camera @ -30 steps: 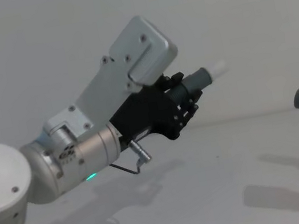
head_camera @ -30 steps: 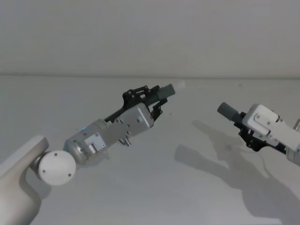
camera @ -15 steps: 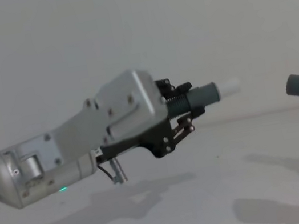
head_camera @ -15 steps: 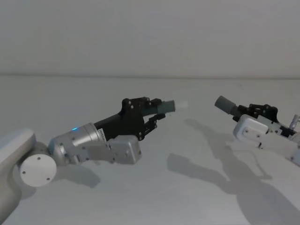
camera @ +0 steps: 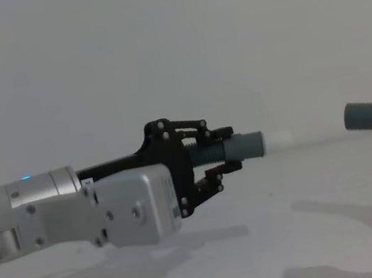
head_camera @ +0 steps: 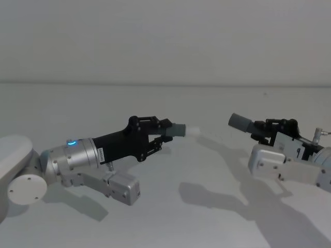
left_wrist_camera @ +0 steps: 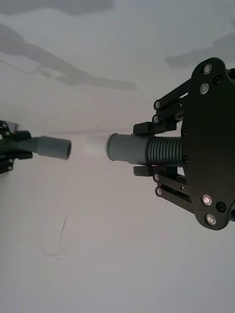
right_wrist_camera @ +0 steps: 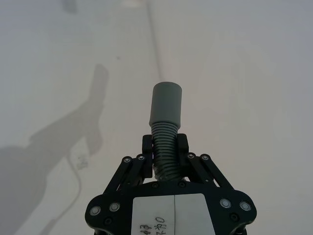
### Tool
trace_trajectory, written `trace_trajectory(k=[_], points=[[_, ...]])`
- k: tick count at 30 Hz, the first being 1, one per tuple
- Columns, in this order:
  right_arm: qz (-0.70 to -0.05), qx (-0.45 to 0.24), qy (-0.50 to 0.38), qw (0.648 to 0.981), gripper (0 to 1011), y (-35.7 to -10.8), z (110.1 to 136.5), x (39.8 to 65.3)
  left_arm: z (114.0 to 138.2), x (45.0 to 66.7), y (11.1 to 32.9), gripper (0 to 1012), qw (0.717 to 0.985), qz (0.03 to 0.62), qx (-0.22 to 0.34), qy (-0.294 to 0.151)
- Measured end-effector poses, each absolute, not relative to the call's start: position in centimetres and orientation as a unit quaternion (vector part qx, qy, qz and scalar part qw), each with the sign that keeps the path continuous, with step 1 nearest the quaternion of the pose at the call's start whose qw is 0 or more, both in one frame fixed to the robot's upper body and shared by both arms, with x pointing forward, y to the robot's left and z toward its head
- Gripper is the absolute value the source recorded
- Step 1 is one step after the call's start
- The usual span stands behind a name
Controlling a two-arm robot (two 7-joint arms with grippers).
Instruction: Use both hands to pick up one end of the pipe from the table, align the ends, and insert them.
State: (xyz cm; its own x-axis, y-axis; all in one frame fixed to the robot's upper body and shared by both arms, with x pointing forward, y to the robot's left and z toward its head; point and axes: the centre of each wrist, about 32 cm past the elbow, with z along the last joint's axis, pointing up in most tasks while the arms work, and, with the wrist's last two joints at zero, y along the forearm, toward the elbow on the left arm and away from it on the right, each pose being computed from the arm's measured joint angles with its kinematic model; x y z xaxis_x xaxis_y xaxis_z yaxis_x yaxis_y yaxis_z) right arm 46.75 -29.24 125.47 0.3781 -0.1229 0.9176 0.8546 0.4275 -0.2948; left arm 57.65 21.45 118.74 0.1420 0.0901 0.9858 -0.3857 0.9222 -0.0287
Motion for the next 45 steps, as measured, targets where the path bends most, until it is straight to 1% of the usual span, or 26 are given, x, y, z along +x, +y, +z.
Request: trace_trajectory(k=[8, 14, 23, 32, 39, 45], points=[[-0.306, -0.437, -0.454, 0.714, 278, -29.1, 126.0, 46.3, 118.9, 58.3, 22.3, 368, 0.708, 0.171, 0.118, -0.675], [-0.289, -0.443, -0.467, 0.709, 279, -28.7, 126.5, 45.9, 119.1, 58.7, 22.6, 368, 0.687, 0.184, 0.110, -0.694], [-0.288, -0.439, -0.491, 0.695, 279, -28.2, 127.2, 45.5, 119.3, 59.1, 22.7, 368, 0.673, 0.191, 0.103, -0.707], [-0.299, -0.427, -0.525, 0.673, 278, -27.7, 129.1, 45.7, 119.5, 59.3, 22.8, 368, 0.665, 0.194, 0.096, -0.715], [-0.291, -0.423, -0.538, 0.668, 278, -27.2, 130.2, 46.1, 119.5, 59.3, 22.8, 368, 0.662, 0.195, 0.094, -0.718], [-0.276, -0.425, -0.541, 0.671, 279, -26.7, 130.9, 46.6, 119.5, 59.4, 22.8, 368, 0.660, 0.195, 0.092, -0.719]])
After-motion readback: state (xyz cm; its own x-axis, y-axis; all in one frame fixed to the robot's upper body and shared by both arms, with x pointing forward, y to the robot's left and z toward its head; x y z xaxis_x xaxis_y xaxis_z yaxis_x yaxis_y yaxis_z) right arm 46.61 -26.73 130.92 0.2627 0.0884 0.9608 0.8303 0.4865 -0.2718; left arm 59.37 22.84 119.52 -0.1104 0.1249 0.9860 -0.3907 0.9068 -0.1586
